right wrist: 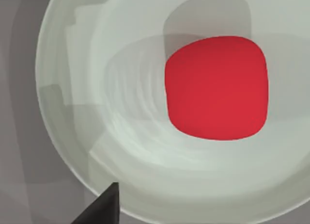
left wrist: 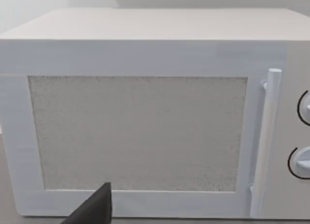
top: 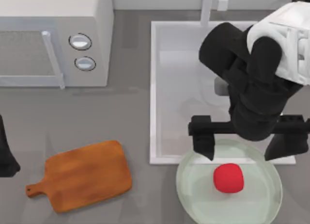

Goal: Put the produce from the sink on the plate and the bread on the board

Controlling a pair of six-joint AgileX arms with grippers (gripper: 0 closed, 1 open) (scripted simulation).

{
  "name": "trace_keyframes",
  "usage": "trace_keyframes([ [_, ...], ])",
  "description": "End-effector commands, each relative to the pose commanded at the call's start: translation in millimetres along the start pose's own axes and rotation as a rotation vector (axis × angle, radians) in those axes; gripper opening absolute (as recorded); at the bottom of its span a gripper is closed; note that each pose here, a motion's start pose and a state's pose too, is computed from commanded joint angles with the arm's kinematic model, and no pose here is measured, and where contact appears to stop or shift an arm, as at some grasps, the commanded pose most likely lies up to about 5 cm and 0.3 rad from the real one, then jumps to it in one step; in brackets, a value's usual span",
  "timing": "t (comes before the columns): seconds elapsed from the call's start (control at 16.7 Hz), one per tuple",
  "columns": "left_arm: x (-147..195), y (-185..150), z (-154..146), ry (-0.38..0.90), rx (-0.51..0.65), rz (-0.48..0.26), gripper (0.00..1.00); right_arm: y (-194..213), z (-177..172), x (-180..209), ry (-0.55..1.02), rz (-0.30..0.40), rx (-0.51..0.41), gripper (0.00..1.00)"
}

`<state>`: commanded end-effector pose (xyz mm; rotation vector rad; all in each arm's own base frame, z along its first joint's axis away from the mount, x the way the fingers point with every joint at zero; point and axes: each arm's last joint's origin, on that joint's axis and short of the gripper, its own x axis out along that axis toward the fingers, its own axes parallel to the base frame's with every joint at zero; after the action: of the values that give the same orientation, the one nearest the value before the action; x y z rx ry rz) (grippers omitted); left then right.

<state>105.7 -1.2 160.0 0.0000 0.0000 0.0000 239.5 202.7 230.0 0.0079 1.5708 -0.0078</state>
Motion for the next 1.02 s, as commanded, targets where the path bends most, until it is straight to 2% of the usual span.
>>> trace_keyframes([
  [0.3, 0.0, 0.0, 0.0, 0.0, 0.0, 0.0, 1.0, -2.5, 0.4, -0.6, -0.007, 0.006, 0.002, 1.0],
  [0.54, 0.0, 0.0, 0.0, 0.0, 0.0, 0.0, 1.0, -31.1, -5.8, -9.3, -0.109, 0.08, 0.0, 1.0],
  [0.78, 0.0, 0.0, 0.0, 0.0, 0.0, 0.0, 1.0, -84.5, -31.2, -22.3, -0.35, 0.201, -0.001, 1.0],
  [1.02, 0.0, 0.0, 0.0, 0.0, 0.0, 0.0, 1.0, -140.4, -75.0, -21.9, -0.728, 0.286, -0.004, 1.0],
])
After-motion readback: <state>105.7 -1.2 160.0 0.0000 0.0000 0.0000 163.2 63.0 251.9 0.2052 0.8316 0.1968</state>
